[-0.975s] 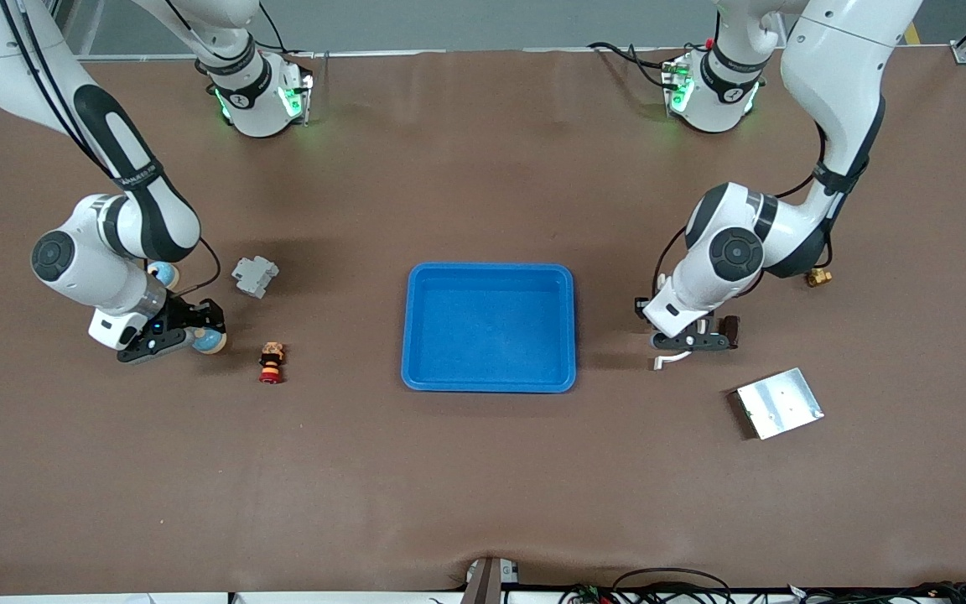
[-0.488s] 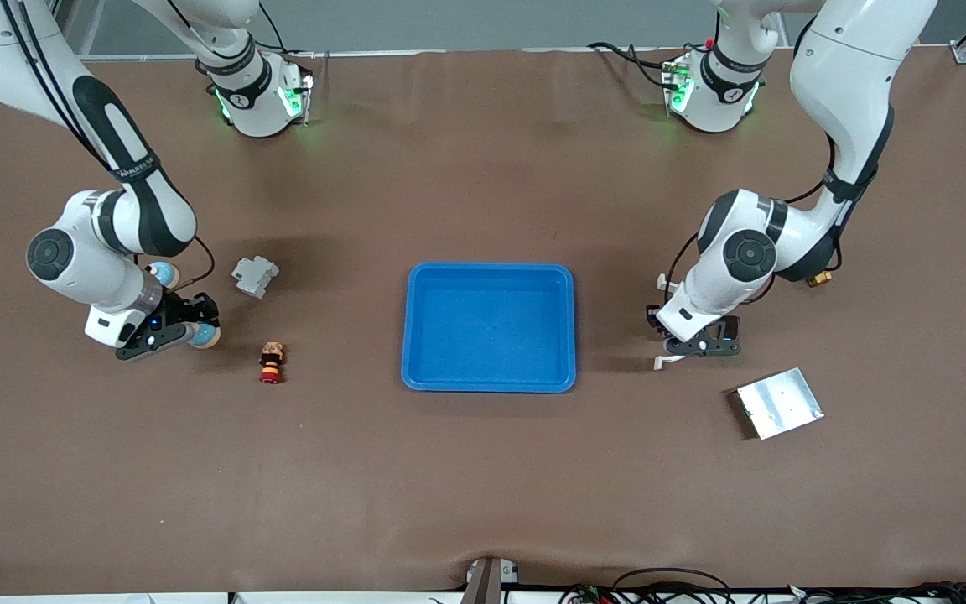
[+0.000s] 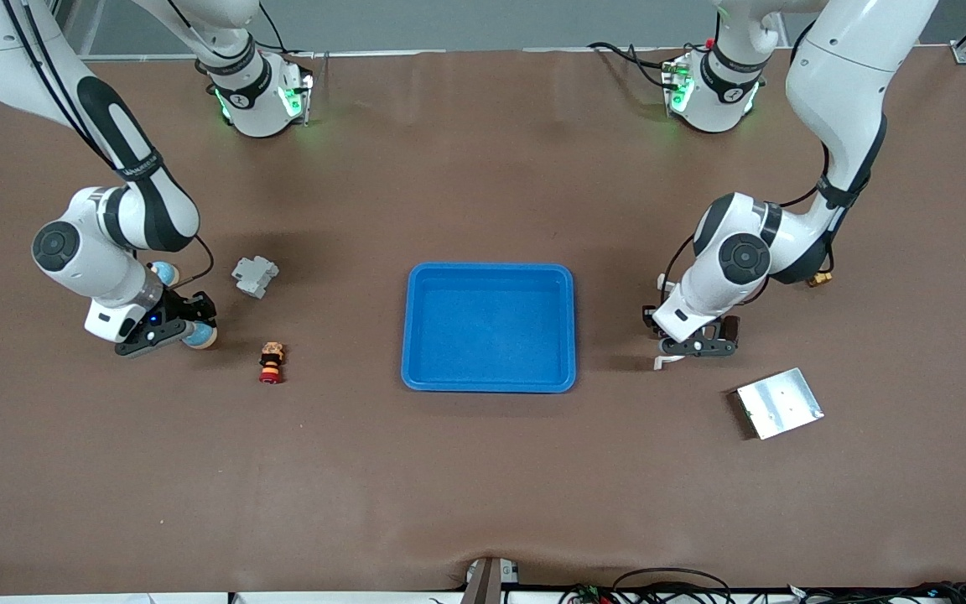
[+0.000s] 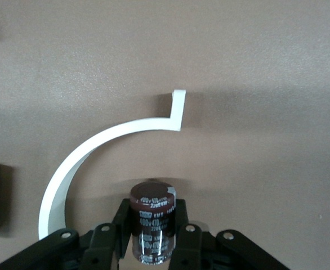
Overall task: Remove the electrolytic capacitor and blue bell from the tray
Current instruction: 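Set the capacitor inside the white arc while the right gripper places the bell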
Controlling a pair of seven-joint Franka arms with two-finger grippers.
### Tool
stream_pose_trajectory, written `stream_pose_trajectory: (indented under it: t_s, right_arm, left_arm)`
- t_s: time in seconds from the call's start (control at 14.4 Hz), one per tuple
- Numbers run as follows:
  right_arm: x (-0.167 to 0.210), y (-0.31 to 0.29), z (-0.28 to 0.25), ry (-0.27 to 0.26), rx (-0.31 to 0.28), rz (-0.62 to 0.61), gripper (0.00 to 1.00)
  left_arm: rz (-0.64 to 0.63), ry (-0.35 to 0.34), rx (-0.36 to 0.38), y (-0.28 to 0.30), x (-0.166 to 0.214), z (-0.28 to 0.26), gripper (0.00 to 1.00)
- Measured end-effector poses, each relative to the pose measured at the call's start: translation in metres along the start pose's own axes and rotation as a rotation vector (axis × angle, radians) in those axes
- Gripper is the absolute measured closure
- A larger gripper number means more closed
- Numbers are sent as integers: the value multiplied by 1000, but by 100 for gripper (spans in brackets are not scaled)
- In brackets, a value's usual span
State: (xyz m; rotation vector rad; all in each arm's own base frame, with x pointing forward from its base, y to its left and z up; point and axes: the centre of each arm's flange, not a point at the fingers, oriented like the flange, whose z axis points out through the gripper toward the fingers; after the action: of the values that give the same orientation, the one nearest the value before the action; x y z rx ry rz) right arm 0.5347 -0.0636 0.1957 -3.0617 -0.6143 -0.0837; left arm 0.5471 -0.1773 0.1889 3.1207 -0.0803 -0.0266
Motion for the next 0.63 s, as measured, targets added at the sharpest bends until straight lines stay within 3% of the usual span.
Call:
stream_pose_trajectory:
  t_s: [0.21,0.42,0.49,0.63]
  right_arm:
    - [-5,1,3,28,-16,6,33]
    - [-7,0,5,31,-17,6,33]
    - [-7,-1,5,32,-17,10,33]
    - [-8,-1,5,32,-16,15,33]
  left_arm:
    - [0,3,-1,0,0,0,66]
    - [-1,6,-3,0,1,-1,43]
    - [-5,7,-3,0,1,-1,43]
    - [-37,10,-4,0,2,-1,30]
